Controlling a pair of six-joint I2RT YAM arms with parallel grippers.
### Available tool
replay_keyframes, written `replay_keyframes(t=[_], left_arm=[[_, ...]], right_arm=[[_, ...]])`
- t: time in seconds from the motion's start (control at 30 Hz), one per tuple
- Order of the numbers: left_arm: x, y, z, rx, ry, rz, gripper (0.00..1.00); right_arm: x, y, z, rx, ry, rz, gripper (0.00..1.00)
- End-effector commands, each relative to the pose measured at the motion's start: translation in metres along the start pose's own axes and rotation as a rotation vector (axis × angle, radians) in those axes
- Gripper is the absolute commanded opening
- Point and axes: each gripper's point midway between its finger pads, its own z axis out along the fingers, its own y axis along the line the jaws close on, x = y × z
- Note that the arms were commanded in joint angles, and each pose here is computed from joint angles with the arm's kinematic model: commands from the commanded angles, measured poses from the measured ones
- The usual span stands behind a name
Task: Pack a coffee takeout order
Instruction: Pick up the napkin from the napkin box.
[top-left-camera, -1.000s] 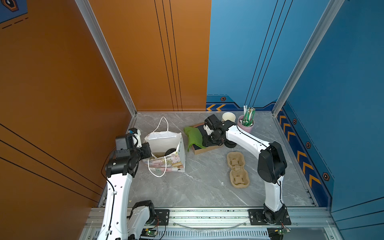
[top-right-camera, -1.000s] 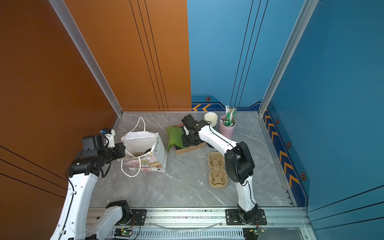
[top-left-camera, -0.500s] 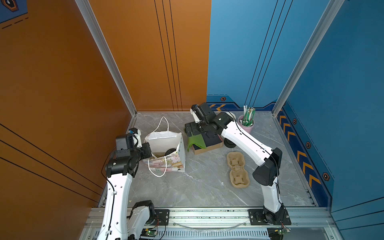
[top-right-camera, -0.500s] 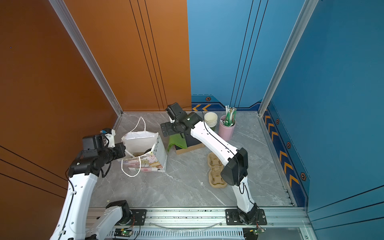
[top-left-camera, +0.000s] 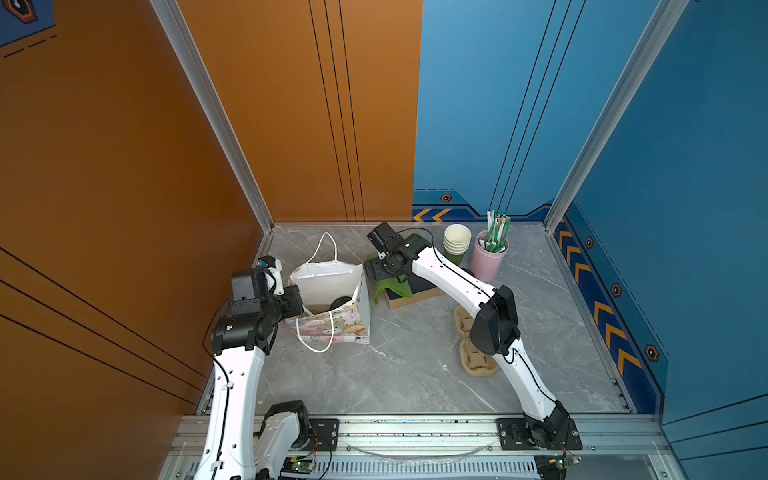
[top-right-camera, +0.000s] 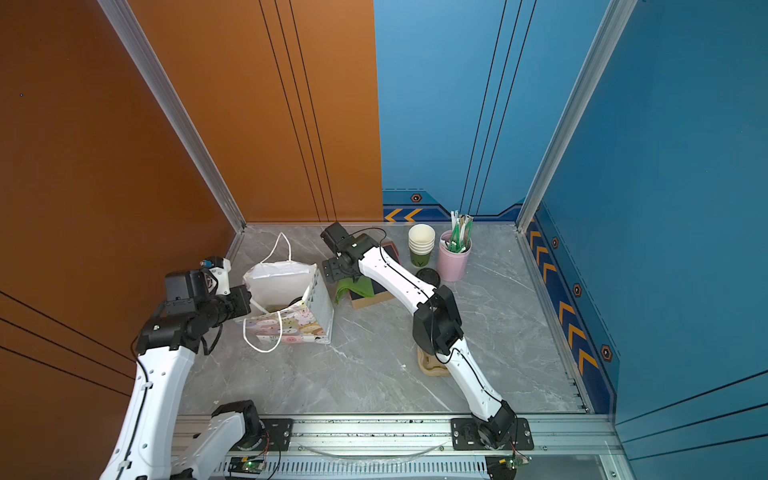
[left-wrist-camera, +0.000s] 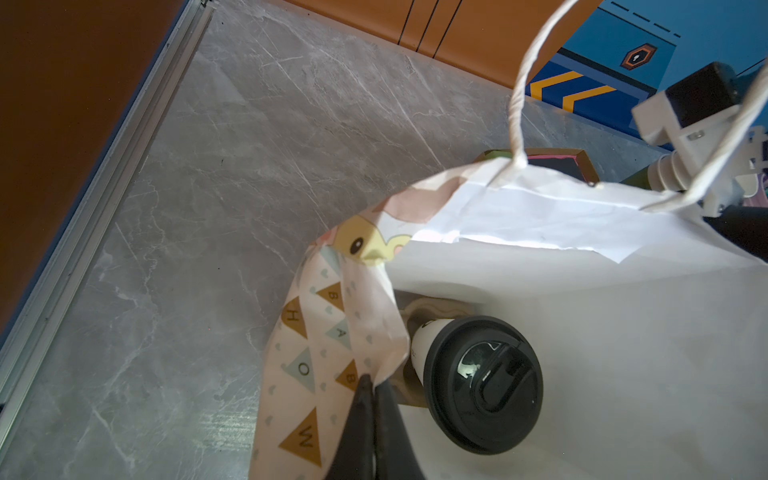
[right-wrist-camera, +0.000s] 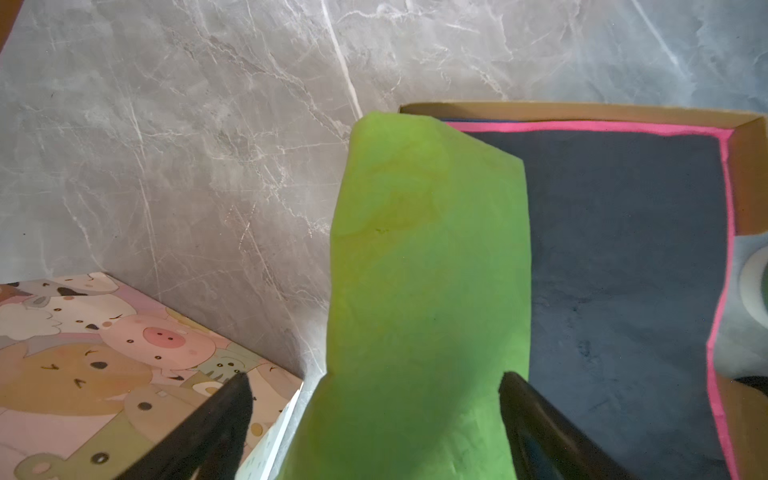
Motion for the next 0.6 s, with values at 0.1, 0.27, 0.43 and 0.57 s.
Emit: replay_keyframes(t=[0.1, 0.27, 0.43, 0.57], left_arm=[[0.010, 0.001, 0.003, -0.007, 0.032, 0.004, 0.05], [0.010, 0.001, 0.003, -0.005, 0.033, 0.002, 0.05], [0.008, 0.000, 0.002, -0.001, 0.029, 0.003, 0.05], [0.008, 0.000, 0.002, -0.003, 0.025, 0.001, 0.06]], right_arm=[[0.014, -0.001, 0.014, 0.011, 0.055, -0.020, 0.77], [0.012, -0.003, 0.012, 0.004, 0.055, -0.008, 0.59], [0.002, -0.007, 0.000, -0.005, 0.028, 0.005, 0.31], [-0.012, -0.011, -0.020, -0.038, -0.008, 0.027, 0.13]])
